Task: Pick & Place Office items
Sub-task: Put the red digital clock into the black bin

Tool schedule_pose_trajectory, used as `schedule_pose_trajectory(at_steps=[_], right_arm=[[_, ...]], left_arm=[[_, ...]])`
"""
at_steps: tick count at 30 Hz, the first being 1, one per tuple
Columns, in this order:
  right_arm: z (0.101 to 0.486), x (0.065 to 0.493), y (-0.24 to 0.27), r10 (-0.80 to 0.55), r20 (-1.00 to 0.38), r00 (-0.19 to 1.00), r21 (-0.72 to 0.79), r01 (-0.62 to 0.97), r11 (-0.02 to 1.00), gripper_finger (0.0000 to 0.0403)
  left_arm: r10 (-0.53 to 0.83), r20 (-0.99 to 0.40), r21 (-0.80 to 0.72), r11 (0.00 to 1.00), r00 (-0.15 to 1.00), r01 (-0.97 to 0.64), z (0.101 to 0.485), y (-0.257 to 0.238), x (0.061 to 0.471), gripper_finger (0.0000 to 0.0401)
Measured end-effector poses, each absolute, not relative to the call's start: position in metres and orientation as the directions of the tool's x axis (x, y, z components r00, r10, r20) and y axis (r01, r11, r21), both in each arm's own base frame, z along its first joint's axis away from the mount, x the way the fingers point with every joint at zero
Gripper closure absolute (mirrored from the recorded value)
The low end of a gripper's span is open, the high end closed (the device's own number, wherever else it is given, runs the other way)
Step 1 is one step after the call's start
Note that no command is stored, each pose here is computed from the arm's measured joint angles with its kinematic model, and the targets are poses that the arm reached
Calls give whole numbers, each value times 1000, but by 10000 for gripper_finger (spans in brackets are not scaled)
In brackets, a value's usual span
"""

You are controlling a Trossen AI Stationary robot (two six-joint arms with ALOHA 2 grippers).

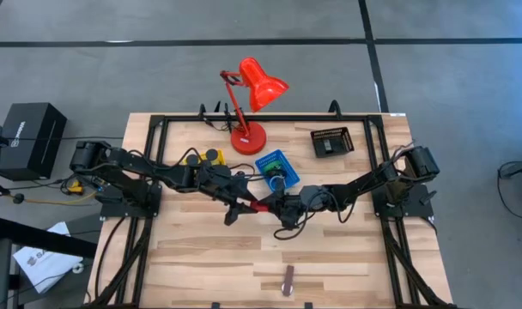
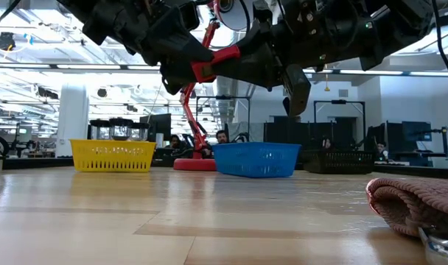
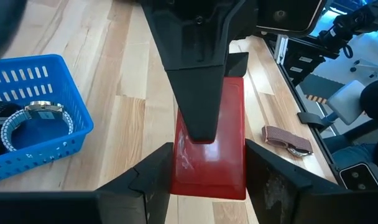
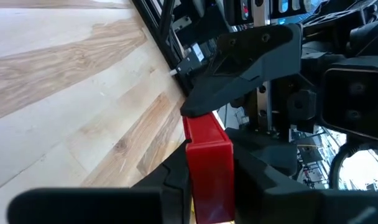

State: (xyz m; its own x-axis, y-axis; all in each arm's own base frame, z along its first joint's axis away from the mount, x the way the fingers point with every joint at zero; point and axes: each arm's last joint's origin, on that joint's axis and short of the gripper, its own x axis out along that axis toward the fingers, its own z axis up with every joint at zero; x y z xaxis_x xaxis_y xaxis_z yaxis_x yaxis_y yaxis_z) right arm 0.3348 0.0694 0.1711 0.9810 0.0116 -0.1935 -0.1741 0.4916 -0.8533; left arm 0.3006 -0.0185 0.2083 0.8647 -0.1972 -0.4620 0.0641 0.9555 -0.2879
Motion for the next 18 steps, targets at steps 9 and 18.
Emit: schedule_pose_trajectory(at_steps=[9,18], right_arm=[[170,335,69,13,-200,980,-837,-178,517,337],[166,334,69,11,-252,968,-812,-217,542,337]], left_arm=[[-188,-453,-280,958,871,61,209,-18,301,196],[-173,-451,-273,961,875,49,210,-17,301,196]])
